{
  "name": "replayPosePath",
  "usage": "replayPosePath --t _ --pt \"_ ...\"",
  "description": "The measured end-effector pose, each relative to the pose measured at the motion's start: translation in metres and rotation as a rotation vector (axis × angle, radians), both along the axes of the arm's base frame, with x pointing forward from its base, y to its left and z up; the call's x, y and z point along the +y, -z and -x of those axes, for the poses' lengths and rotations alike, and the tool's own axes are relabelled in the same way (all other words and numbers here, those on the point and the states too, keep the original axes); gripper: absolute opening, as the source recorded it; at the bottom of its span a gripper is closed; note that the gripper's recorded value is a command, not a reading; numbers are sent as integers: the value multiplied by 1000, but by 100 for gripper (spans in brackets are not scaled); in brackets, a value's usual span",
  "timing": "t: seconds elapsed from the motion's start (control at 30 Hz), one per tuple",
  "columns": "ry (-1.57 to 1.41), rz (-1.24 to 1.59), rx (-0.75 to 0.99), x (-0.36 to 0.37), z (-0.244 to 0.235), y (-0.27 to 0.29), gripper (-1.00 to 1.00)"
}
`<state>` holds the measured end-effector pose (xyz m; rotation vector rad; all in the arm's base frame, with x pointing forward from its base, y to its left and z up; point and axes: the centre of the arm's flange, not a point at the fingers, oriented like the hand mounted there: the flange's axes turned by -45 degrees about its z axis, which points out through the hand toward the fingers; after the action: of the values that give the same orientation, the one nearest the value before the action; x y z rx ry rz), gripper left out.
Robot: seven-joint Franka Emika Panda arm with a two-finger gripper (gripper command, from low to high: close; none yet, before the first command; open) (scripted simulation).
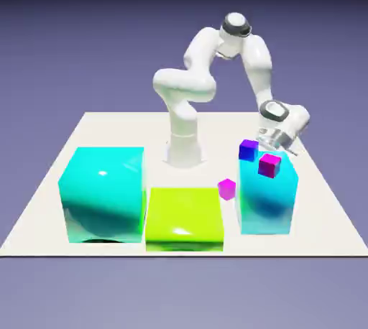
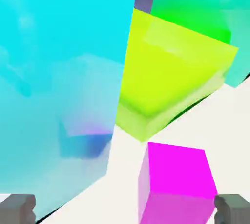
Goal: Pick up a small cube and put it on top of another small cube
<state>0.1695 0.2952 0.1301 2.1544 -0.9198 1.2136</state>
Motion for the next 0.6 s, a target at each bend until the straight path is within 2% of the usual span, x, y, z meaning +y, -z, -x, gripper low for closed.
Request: replayPosePath --t 0.13,0.3,0.33,0.4,0.57,0.6 --pt "4 6 -127 -33 11 22 0" --pt "3 5 -129 -61 -15 56 0" --pt "4 5 -127 -68 -19 63 -100" --pt "3 5 -128 -68 -19 63 -100" --pt "7 1 -128 -32 8 21 -100" --pt "28 -23 -129 -25 -3 11 -100"
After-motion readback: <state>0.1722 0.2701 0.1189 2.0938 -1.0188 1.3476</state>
